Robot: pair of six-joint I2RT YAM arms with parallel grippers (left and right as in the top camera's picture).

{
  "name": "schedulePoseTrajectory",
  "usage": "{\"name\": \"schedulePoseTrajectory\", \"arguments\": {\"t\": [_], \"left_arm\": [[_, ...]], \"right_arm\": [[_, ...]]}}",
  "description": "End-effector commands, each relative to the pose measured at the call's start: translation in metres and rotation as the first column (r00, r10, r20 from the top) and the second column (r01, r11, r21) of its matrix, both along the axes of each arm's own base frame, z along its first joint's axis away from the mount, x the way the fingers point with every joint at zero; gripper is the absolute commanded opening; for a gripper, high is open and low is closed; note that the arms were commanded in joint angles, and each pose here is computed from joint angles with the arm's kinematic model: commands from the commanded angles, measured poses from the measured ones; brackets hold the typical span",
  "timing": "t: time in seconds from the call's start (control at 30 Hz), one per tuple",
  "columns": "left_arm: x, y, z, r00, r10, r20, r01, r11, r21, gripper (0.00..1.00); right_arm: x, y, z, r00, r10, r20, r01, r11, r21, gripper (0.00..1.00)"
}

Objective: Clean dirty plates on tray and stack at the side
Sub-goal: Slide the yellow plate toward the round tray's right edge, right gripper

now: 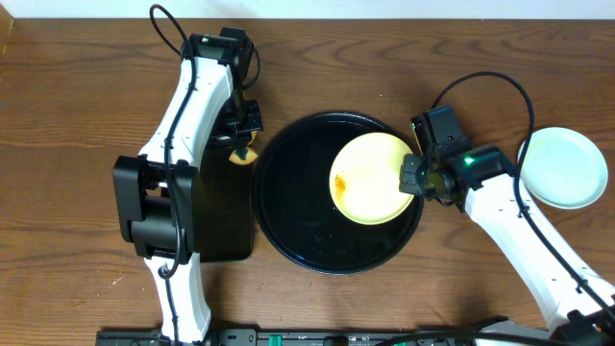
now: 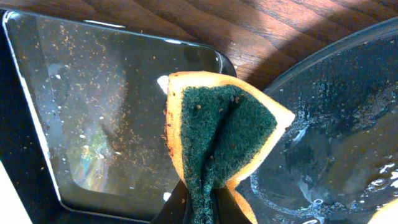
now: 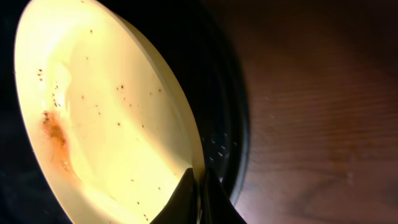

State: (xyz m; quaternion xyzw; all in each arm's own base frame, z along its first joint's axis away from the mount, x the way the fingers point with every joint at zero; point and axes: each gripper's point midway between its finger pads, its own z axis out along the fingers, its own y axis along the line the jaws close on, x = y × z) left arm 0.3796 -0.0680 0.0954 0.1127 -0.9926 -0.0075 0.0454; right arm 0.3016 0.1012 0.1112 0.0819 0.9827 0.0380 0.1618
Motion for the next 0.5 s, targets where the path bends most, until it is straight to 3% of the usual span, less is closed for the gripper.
{"name": "schedulePoseTrajectory", "arguments": {"t": [0.0, 0.1, 0.3, 0.47], "left_arm": [[0.001, -0.001, 0.013, 0.999, -0.026, 0.029, 0.026, 1.000, -0.013, 0.07], [0.000, -0.005, 0.013, 0.998, -0.049, 0.026, 0.050, 0.998, -0.041, 0.08], [0.000, -0.006, 0.013, 0.998, -0.057, 0.026, 0.058, 0.997, -0.045, 0.07], [0.000, -0.006, 0.013, 0.998, -0.057, 0.026, 0.058, 0.997, -0.046, 0.07]], "right_arm": [[-0.007, -0.012, 0.005, 0.999, 0.041, 0.001, -0.041, 0.996, -0.079, 0.02], [-0.018, -0.019, 0.003, 0.998, 0.050, -0.033, -0.055, 0.988, -0.147, 0.02], [-0.038, -0.004, -0.001, 0.971, 0.213, -0.106, -0.229, 0.958, -0.173, 0.02], [-0.056, -0.001, -0.002, 0.959, 0.234, -0.161, -0.264, 0.942, -0.207, 0.02]]}}
